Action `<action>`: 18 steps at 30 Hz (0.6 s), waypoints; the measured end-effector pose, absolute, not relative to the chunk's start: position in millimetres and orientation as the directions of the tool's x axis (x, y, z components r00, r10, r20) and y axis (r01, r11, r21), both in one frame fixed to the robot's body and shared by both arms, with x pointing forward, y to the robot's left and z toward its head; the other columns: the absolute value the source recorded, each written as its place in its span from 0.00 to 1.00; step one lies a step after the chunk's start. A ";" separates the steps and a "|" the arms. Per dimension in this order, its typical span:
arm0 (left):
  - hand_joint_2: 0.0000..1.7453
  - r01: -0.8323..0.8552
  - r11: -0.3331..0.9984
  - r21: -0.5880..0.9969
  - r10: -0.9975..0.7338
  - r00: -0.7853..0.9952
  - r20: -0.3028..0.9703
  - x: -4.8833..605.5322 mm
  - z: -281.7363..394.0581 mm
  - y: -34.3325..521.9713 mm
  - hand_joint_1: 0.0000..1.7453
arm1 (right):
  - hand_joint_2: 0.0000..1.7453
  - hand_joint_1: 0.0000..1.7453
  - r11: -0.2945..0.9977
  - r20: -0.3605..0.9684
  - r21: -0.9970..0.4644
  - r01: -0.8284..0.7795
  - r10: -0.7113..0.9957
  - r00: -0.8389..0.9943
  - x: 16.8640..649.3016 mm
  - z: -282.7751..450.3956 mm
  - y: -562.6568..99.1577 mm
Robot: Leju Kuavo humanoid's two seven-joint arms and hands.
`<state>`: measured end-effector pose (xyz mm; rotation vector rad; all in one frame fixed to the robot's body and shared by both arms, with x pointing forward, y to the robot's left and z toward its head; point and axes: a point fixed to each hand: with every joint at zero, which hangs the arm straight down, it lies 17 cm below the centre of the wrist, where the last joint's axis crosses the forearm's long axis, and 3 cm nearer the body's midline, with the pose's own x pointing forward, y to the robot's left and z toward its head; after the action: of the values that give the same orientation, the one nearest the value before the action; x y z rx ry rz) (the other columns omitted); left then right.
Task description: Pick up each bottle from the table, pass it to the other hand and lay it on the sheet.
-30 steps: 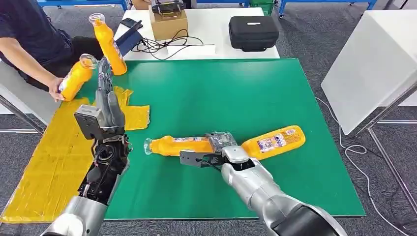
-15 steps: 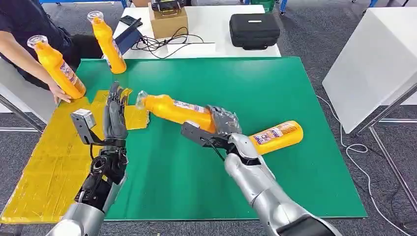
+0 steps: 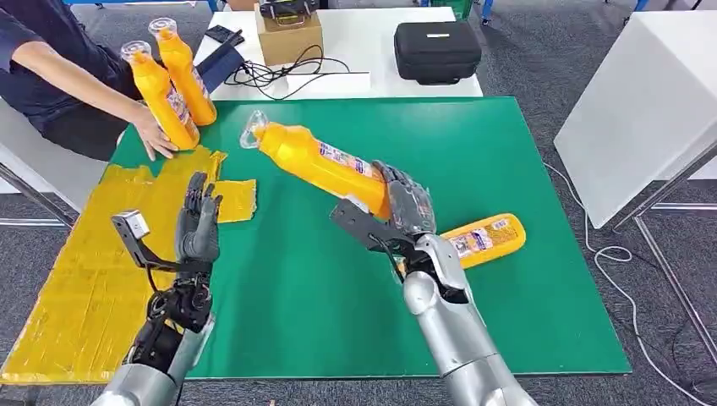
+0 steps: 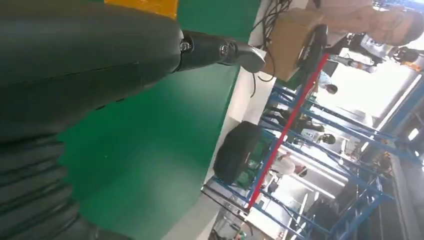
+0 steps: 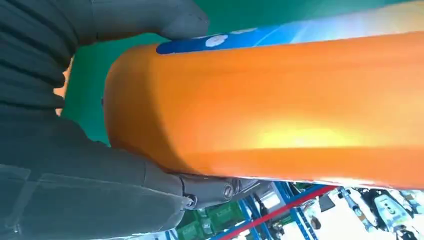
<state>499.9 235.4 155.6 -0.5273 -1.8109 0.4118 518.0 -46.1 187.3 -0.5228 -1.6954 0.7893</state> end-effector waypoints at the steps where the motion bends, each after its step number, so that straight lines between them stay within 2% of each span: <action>1: 1.00 0.149 0.832 -0.535 0.555 -0.245 0.795 499.5 155.3 234.9 0.00 | 1.00 1.00 0.681 0.670 -0.730 -0.061 0.694 -0.265 517.9 187.6 -45.7; 7: 1.00 0.187 0.789 -0.585 0.614 -0.222 0.757 493.5 161.0 221.0 0.00 | 1.00 1.00 0.707 0.699 -0.702 -0.085 0.661 -0.273 515.7 187.5 -37.6; 18: 1.00 0.300 0.726 -0.619 0.682 -0.196 0.705 483.7 196.3 171.6 0.00 | 1.00 1.00 0.709 0.733 -0.677 -0.200 0.621 -0.278 511.2 173.6 19.4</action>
<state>483.7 171.6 196.3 -0.7733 -1.7873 0.4164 511.2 19.4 173.6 -0.3429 -1.6757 0.8224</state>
